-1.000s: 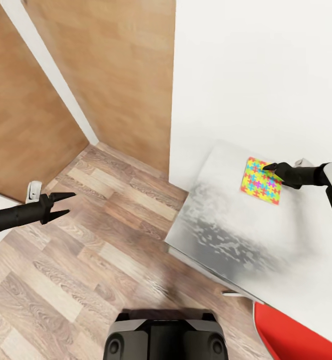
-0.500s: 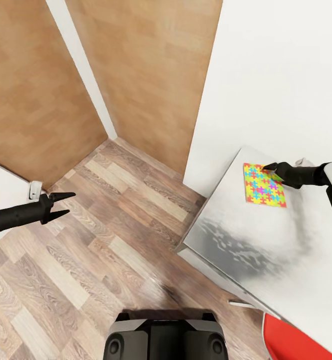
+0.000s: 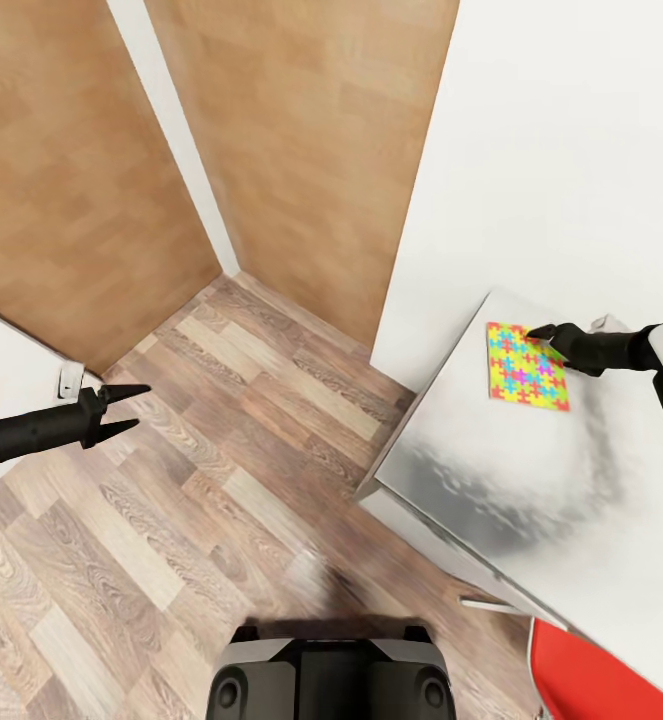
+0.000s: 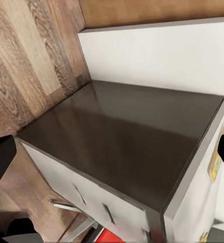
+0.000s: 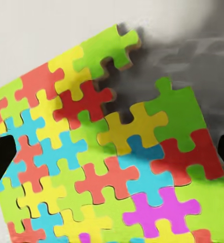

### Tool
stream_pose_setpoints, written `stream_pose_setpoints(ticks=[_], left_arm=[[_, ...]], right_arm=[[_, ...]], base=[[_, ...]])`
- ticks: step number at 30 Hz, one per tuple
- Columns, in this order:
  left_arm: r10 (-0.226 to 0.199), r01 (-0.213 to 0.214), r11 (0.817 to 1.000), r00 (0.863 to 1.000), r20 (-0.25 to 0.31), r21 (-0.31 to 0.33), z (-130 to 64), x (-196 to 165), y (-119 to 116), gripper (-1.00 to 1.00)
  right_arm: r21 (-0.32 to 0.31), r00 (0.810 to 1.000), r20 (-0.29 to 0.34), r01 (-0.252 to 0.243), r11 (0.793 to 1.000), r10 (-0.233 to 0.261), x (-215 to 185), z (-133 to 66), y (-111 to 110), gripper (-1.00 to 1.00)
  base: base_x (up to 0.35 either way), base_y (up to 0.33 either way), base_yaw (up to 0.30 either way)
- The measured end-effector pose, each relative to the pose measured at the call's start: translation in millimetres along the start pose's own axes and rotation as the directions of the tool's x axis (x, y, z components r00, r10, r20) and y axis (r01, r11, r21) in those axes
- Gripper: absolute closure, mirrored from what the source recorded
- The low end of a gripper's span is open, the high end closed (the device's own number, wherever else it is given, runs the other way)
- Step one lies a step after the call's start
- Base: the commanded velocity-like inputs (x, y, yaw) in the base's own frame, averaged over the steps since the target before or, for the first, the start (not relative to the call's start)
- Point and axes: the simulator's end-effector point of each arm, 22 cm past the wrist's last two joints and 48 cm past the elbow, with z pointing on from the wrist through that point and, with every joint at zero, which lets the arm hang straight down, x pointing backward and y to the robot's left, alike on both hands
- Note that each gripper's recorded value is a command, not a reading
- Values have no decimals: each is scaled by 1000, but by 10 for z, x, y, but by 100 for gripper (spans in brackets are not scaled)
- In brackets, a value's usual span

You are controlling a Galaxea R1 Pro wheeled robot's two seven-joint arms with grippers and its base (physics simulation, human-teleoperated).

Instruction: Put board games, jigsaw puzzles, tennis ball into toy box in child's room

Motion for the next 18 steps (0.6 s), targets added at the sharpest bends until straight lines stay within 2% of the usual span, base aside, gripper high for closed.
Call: stream_pose_setpoints(ticks=[9, 18], left_arm=[[0, 0, 1000, 1000, -1, 0, 0, 1, -1, -100], [-1, 1, 1000, 1000, 2, 2, -1, -1, -4, -100]], right_arm=[[0, 1000, 0, 1, 1000, -1, 2, 1, 5, -100], [0, 1000, 0, 2, 1000, -2, 2, -2, 6, -100]], base=[[-199, 132, 3], [-58, 40, 0]])
